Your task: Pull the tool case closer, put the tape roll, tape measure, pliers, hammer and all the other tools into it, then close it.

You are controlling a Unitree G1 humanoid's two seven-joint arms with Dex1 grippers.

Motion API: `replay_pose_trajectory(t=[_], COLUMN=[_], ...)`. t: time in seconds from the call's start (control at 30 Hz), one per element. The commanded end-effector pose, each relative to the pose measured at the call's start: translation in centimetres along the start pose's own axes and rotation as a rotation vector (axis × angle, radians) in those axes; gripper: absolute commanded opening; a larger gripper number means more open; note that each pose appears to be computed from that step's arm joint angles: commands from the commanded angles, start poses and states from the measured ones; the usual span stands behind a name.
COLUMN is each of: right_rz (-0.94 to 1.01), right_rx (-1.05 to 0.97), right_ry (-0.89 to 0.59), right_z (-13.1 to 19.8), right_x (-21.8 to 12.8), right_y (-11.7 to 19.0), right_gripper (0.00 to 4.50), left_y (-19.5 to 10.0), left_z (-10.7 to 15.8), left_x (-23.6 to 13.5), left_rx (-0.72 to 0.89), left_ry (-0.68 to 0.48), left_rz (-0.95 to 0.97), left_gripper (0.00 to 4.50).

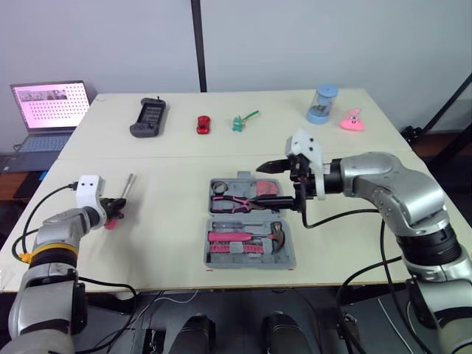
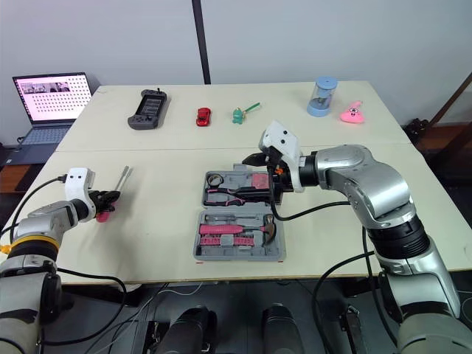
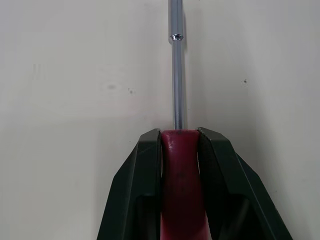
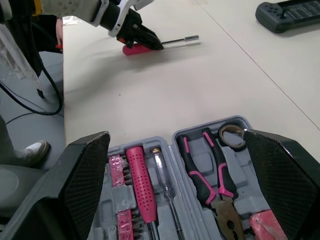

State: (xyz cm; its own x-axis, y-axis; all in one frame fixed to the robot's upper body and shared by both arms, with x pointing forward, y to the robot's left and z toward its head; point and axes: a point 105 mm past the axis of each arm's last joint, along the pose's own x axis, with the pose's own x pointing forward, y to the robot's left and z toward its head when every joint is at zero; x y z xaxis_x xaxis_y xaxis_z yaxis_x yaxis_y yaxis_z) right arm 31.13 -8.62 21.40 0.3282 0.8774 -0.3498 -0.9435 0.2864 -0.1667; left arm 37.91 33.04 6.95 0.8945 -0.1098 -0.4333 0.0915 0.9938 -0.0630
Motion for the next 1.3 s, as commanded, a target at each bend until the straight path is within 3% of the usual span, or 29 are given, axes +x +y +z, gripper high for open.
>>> replay_pose_trajectory(t=[0.03, 0.13, 0.23, 0.43, 0.57, 0.67, 0.73, 0.87, 1.1, 1.3], right_rz=[-0.028, -0.037, -0.049, -0.151, -0.207, -0.231, -0.242, -0.226, -0.144, -0.146], right_rx=[-0.048, -0.049, -0.041, -0.081, -0.094, -0.075, -0.069, -0.08, -0.061, -0.045], right_ry=[-0.017, -0.006, 0.005, 0.033, 0.103, 0.171, 0.2, 0.206, 0.307, 0.342], right_z=[0.9, 0.6, 0.1, -0.4, -1.7, -3.2, -3.8, -3.9, -5.5, -6.1], right_x=[-0.5, -0.6, -0.8, -2.8, -4.8, -6.8, -7.7, -8.3, -9.0, -9.1], right_y=[-0.5, -0.7, -0.9, -2.5, -3.1, -2.6, -2.0, 0.0, 3.6, 4.2], right_gripper=[4.5, 4.5, 4.5, 4.5, 4.5, 4.5, 4.5, 4.5, 4.5, 4.5], left_y=[0.5, -1.2, -5.2, -11.3, -14.5, -18.3, -19.6, -22.4, -25.9, -28.9], left_z=[3.5, 5.0, 6.4, 9.3, 9.9, 8.7, 7.2, 6.6, 4.0, 2.5], left_x=[-1.1, -1.3, -1.8, -3.1, -3.5, -4.2, -5.0, -5.6, -6.3, -6.8], left_rx=[0.037, -0.017, 0.035, 0.287, 0.406, 0.562, 0.631, 0.728, 0.844, 0.956], left_ry=[-0.094, -0.102, -0.08, -0.063, -0.03, 0.055, 0.2, 0.292, 0.539, 0.586], left_rz=[-0.006, -0.087, -0.243, -0.412, -0.528, -0.693, -0.799, -0.922, -0.982, -1.018], left_gripper=[0.55, 0.55, 0.55, 0.55, 0.54, 0.52, 0.5, 0.48, 0.48, 0.48])
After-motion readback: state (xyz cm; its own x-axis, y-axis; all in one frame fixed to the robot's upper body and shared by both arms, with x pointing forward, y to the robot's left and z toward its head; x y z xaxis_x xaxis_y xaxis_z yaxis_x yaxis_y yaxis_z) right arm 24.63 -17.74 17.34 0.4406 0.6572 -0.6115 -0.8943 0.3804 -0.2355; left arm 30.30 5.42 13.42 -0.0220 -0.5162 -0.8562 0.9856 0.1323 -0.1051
